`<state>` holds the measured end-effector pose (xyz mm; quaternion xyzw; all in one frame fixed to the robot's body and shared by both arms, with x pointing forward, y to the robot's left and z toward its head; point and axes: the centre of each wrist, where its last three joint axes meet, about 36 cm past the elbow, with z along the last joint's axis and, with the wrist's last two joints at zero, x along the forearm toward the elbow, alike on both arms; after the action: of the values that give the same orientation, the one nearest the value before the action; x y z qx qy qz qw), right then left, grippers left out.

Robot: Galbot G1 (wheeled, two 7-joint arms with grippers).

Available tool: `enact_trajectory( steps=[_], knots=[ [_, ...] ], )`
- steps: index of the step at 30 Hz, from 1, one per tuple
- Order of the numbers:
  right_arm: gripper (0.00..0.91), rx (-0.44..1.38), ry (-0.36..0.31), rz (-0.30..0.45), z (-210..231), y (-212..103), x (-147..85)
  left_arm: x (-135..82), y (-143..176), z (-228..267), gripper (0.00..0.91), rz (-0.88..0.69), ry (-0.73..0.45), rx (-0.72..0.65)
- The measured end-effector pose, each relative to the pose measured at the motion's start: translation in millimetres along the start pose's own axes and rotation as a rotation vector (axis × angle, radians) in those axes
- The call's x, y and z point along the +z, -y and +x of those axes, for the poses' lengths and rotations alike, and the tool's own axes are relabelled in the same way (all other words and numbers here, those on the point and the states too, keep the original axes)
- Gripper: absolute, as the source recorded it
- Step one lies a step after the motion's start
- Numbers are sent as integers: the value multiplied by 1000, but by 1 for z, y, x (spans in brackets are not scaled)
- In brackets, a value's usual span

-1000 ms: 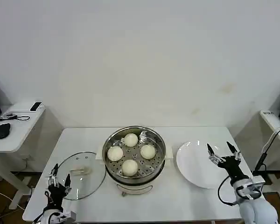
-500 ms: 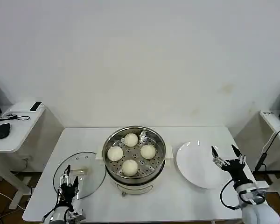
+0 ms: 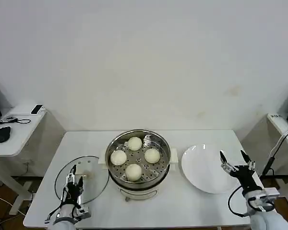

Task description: Take steamed baozi put them in steamer then cover it.

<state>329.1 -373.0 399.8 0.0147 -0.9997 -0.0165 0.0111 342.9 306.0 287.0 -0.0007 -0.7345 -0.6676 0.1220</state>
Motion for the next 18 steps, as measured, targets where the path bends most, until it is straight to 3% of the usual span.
enact_trajectory(
  steps=[18],
  knots=[
    [907,-1,-45,-6,4,-6,17,-2,1,-25,907,1,-29,-8]
  ],
)
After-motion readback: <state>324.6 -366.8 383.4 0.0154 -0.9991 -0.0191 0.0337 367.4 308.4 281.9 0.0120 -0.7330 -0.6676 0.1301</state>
